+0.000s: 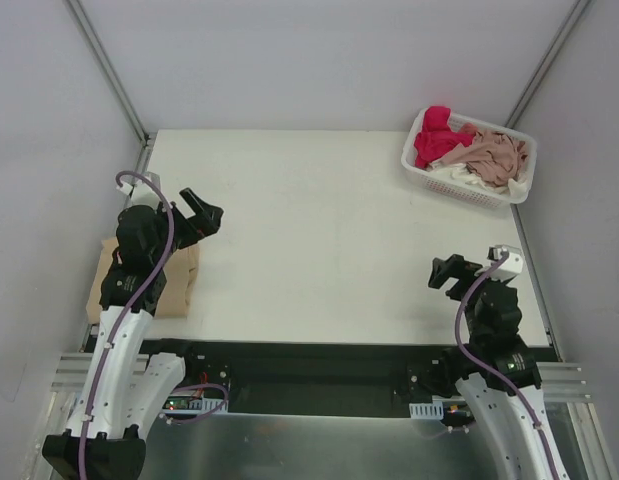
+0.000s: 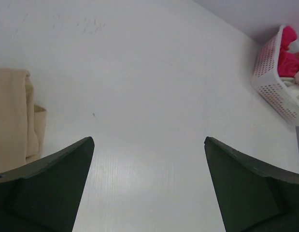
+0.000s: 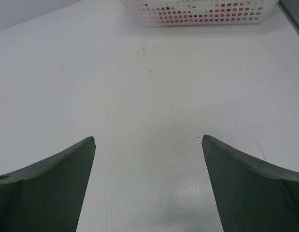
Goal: Fold and stack the t-shirts
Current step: Grab crumpled tshirt from bin with the right arm
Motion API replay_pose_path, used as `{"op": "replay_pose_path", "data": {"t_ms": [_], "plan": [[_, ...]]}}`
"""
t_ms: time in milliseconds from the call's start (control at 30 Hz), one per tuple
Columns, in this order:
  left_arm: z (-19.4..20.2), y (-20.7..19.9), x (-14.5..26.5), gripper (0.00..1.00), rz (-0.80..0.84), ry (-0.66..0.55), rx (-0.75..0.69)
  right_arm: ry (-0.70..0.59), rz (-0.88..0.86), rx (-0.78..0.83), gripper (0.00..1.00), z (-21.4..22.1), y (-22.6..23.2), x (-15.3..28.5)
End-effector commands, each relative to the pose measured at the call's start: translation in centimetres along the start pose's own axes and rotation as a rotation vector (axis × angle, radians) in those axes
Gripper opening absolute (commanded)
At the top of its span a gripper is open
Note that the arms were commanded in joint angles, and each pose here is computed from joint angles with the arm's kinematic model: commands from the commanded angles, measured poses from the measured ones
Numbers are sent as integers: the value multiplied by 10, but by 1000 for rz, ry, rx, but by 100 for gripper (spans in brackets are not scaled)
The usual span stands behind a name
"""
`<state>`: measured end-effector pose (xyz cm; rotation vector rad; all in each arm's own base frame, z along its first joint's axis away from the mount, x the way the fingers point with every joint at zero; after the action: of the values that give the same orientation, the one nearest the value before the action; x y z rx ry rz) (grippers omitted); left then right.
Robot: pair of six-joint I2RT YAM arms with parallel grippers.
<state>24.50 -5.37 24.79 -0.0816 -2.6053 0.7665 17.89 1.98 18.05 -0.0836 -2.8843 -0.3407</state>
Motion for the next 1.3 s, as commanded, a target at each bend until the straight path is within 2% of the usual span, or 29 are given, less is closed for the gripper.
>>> {"op": "replay_pose_path", "data": {"t_ms": [0, 100, 133, 167, 267, 300, 333, 367, 400, 433, 500, 533, 633, 800, 833, 867, 900, 967, 1000, 1167, 1200, 1233, 1267], "plan": [[-16, -10, 0, 99, 35, -45, -22, -94, 72, -67, 97, -40, -4, 9], [-13, 0, 0, 99, -8, -66, -20, -126, 126, -79, 97, -68, -5, 10], [-13, 1, 0, 99, -13, -73, -17, -81, 160, -45, 97, -69, -5, 2], [-14, 1, 3, 99, -3, -101, -18, -119, 173, -61, 97, -99, -1, 7], [-10, 1, 2, 99, 31, -120, -39, 39, 316, 2, 97, -111, -1, -15], [-7, 3, 1, 99, 33, -119, -54, 42, 342, 3, 97, -141, 4, -10], [-5, 5, 1, 99, 27, -121, -62, 138, 386, 49, 97, -136, 9, -35], [-3, 9, -1, 99, 16, -122, -67, 166, 412, 62, 97, -143, 9, -44], [-1, 11, -2, 99, 12, -121, -74, 140, 409, 41, 97, -171, 16, -48], [0, 12, -2, 99, 8, -119, -81, 203, 427, 63, 97, -165, 19, -75], [0, 14, -3, 99, 4, -119, -93, 184, 403, 6, 97, -194, 23, -101], [1, 14, -2, 99, 7, -121, -98, 227, 432, 3, 97, -189, 15, -130], [0, 16, 0, 99, -3, -142, -106, 244, 436, -31, 97, -196, 12, -183], [0, 19, 3, 99, -6, -164, -117, 232, 519, -52, 97, -201, -14, -246], [1, 19, 3, 99, -1, -169, -121, 260, 517, -49, 97, -187, -16, -266], [1, 19, 3, 99, -3, -173, -121, 225, 488, -78, 97, -198, -19, -279], [1, 19, 3, 99, -1, -176, -122, 265, 492, -82, 97, -180, -26, -299], [0, 19, 4, 99, 2, -181, -124, 247, 458, -140, 97, -185, -30, -320], [0, 18, 5, 99, 5, -184, -123, 279, 461, -148, 97, -168, -35, -337], [-1, 17, 7, 99, 15, -200, -131, 256, 491, -214, 97, -150, -54, -371], [-2, 18, 8, 99, 12, -203, -129, 260, 498, -232, 90, -145, -58, -375], [-2, 18, 9, 99, 11, -209, -129, 257, 500, -252, 78, -145, -61, -376], [-2, 19, 9, 99, 9, -208, -129, 251, 496, -282, 49, -146, -61, -377]]}}
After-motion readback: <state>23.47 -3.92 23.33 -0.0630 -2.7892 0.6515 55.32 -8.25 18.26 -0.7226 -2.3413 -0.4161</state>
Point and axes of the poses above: each gripper's point midway between its finger pads, its own x axis back along the fingers, its own y axis along the line the jaws close on, z = x × y, the point moved 3 cm from there along x, back along the fingers, and after that the axes turned 1 degree about x, right-handed, at the moved point
